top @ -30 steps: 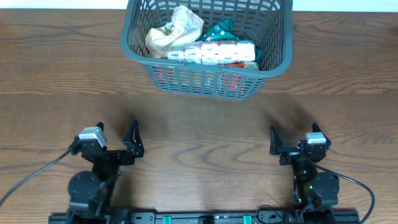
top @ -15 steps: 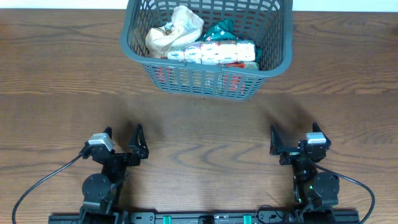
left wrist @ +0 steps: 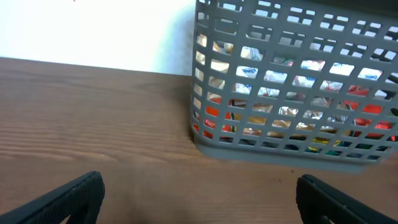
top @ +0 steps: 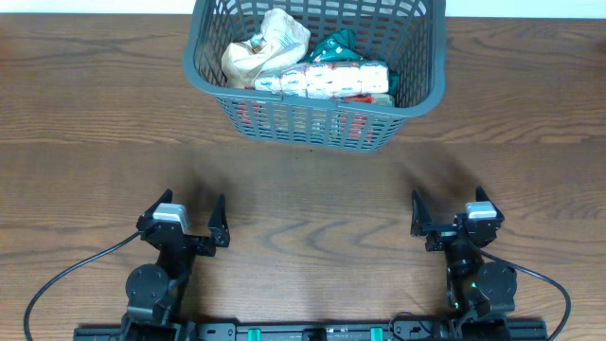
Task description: Pack container
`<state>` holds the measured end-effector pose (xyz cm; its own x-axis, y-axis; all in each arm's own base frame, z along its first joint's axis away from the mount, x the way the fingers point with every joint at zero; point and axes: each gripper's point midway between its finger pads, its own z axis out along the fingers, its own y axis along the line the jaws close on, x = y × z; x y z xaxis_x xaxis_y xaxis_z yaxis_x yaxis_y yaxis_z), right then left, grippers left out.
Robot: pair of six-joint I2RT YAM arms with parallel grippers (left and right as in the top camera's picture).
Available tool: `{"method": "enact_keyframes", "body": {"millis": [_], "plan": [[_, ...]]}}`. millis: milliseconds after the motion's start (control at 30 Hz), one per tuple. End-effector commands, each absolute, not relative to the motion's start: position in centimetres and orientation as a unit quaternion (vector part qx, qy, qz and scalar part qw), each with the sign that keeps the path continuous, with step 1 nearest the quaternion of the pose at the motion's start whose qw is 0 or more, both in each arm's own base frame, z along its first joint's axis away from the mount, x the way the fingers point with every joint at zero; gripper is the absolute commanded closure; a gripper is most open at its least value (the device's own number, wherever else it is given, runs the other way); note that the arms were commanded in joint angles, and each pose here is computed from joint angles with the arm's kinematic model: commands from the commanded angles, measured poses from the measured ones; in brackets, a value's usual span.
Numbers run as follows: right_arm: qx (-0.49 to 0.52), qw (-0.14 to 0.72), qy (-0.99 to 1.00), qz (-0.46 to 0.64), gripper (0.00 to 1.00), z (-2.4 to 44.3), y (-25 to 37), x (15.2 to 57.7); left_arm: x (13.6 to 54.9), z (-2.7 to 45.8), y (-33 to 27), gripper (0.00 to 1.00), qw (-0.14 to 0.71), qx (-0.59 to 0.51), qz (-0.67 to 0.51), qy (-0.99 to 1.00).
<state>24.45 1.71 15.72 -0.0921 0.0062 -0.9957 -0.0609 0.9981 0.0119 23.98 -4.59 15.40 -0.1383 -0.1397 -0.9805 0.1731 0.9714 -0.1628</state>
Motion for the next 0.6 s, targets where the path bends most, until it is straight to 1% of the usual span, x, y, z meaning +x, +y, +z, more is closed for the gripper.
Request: {"method": "enact_keyframes", "body": {"millis": [0,567], "plan": [[-0.018,0.674,0.738,0.022,0.01,15.66,1.54,24.45,23.88,13.87,-5.08,0.01,0.644,0.037,-0.112,0.756],[-0.018,0.674,0.738,0.022,0.01,15.66,1.54,24.45,23.88,13.86,-5.07,0.01,0.645,0.045,-0.105,0.756]]}}
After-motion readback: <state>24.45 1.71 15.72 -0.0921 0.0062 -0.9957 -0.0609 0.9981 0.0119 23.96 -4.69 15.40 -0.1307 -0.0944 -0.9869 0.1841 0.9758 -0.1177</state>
